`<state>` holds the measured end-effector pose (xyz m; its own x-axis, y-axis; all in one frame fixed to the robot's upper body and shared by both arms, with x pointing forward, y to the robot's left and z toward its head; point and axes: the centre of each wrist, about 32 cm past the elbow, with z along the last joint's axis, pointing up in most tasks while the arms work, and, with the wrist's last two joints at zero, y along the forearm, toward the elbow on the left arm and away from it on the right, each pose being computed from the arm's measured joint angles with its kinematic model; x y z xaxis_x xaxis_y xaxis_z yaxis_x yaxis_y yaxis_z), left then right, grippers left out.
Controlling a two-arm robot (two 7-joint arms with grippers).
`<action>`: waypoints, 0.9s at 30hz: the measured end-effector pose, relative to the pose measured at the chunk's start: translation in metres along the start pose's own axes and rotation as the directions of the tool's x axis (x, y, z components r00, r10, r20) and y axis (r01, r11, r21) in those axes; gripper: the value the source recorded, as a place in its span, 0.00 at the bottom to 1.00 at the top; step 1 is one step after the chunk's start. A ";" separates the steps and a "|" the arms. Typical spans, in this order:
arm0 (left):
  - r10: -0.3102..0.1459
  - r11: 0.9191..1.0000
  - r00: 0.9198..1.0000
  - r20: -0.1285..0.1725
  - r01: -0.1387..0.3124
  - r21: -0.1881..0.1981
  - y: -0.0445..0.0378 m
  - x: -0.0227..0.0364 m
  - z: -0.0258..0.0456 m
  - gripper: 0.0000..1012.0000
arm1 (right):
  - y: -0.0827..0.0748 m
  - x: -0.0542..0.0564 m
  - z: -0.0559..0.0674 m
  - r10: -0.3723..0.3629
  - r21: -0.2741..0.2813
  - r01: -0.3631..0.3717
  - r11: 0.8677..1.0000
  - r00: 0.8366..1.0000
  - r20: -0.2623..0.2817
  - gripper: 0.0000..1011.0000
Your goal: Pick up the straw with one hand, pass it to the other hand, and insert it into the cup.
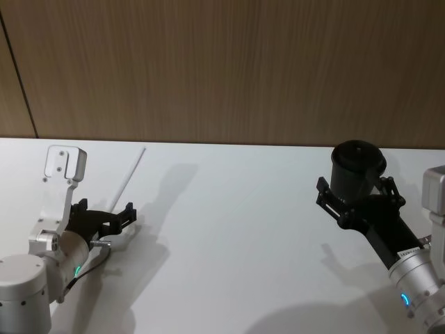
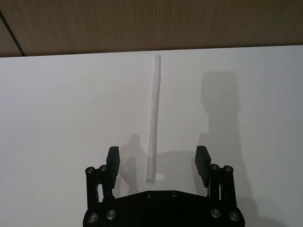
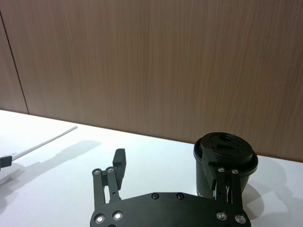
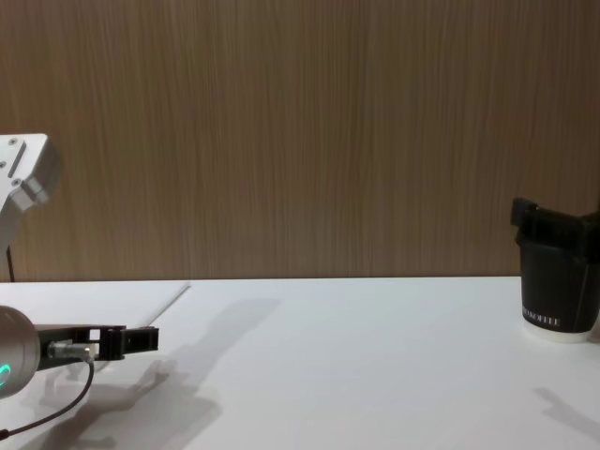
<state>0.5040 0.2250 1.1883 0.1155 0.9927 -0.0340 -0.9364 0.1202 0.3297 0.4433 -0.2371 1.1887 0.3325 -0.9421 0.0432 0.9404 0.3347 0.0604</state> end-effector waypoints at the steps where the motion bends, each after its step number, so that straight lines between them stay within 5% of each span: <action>1: 0.000 1.000 1.000 -0.001 0.000 0.001 -0.0005 0.0001 0.0000 0.99 | 0.000 0.000 0.000 0.000 0.000 0.000 1.000 1.000 0.000 0.99; 27: -0.012 1.000 1.000 -0.011 0.012 0.019 -0.0094 0.0017 -0.0010 0.99 | 0.000 0.000 0.000 0.000 0.000 0.000 1.000 1.000 0.000 0.99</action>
<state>0.5127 0.2256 1.1842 0.1226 0.9913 -0.0485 -0.9285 0.1318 0.3472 0.4433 -0.2371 1.1887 0.3326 -0.9421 0.0432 0.9404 0.3348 0.0604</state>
